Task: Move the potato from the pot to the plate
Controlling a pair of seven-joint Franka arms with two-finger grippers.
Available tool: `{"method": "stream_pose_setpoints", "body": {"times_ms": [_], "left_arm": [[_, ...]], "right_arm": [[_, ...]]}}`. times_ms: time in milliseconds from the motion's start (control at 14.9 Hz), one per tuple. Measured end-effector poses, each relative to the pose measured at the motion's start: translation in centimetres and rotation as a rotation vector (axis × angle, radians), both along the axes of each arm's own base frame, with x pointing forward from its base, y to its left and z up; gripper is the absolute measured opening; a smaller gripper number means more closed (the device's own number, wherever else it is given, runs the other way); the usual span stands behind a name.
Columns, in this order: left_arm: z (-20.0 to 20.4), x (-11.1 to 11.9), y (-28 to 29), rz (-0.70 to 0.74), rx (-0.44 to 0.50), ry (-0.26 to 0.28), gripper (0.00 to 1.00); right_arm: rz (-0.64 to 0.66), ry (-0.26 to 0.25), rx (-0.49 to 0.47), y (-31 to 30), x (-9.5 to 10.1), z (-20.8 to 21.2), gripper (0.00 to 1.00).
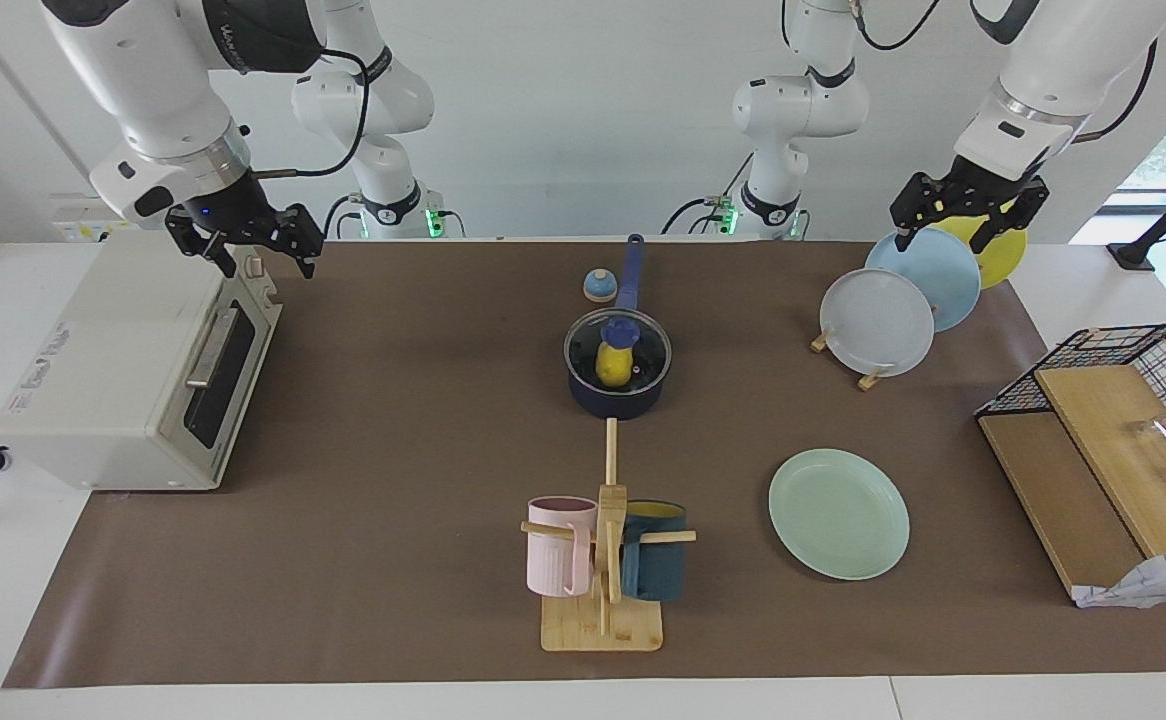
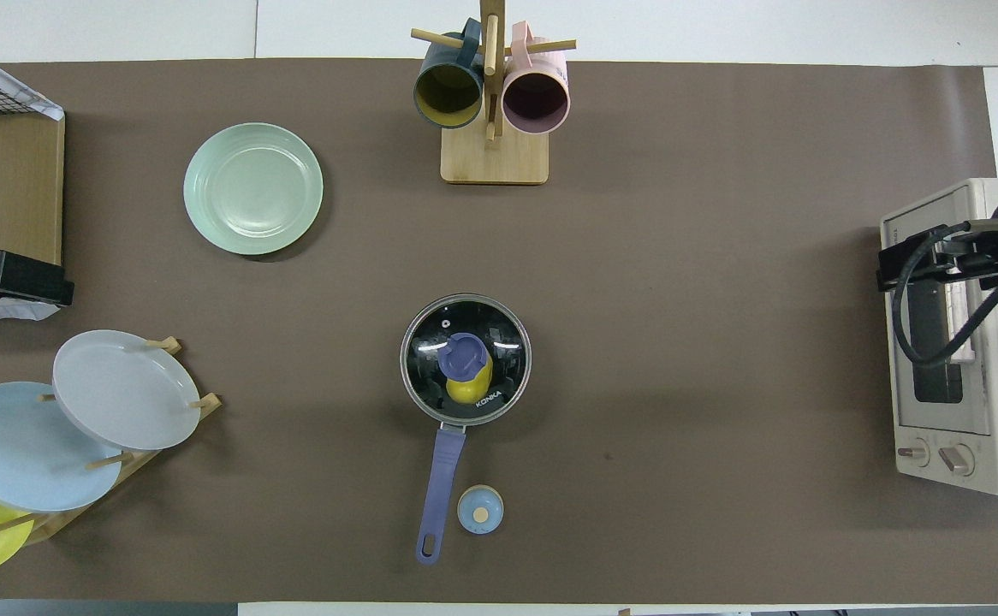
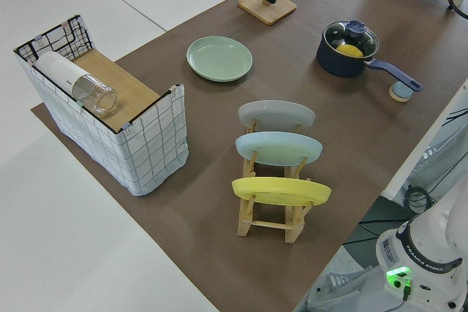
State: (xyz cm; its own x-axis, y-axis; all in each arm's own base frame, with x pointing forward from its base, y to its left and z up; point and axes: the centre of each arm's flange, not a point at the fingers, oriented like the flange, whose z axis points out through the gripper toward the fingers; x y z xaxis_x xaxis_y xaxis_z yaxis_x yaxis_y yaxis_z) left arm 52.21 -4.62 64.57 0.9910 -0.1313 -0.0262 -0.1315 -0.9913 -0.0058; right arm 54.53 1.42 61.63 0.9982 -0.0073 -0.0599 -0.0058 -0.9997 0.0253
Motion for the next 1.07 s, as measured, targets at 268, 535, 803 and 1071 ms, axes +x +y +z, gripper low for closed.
{"method": "stream_pose_setpoints", "body": {"times_ms": [268, 535, 803, 1071], "left_arm": [[0.0, 0.0, 0.0, 0.0, 0.0, 0.0, 1.0], [0.0, 0.0, 0.0, 0.0, 0.0, 0.0, 1.0], [0.0, 0.0, 0.0, 0.0, 0.0, 0.0, 1.0], [0.0, 0.0, 0.0, 0.0, 0.0, 0.0, 1.0]], "right_arm": [[0.006, -0.007, 0.0, 0.3, 0.0, 0.1, 1.0], [0.002, -0.008, 0.0, 0.1, 0.1, 0.1, 1.0], [0.015, -0.007, 0.001, 0.8, 0.0, 0.1, 1.0], [0.04, -0.006, 0.0, 2.2, -0.1, 0.0, 1.0]]}}
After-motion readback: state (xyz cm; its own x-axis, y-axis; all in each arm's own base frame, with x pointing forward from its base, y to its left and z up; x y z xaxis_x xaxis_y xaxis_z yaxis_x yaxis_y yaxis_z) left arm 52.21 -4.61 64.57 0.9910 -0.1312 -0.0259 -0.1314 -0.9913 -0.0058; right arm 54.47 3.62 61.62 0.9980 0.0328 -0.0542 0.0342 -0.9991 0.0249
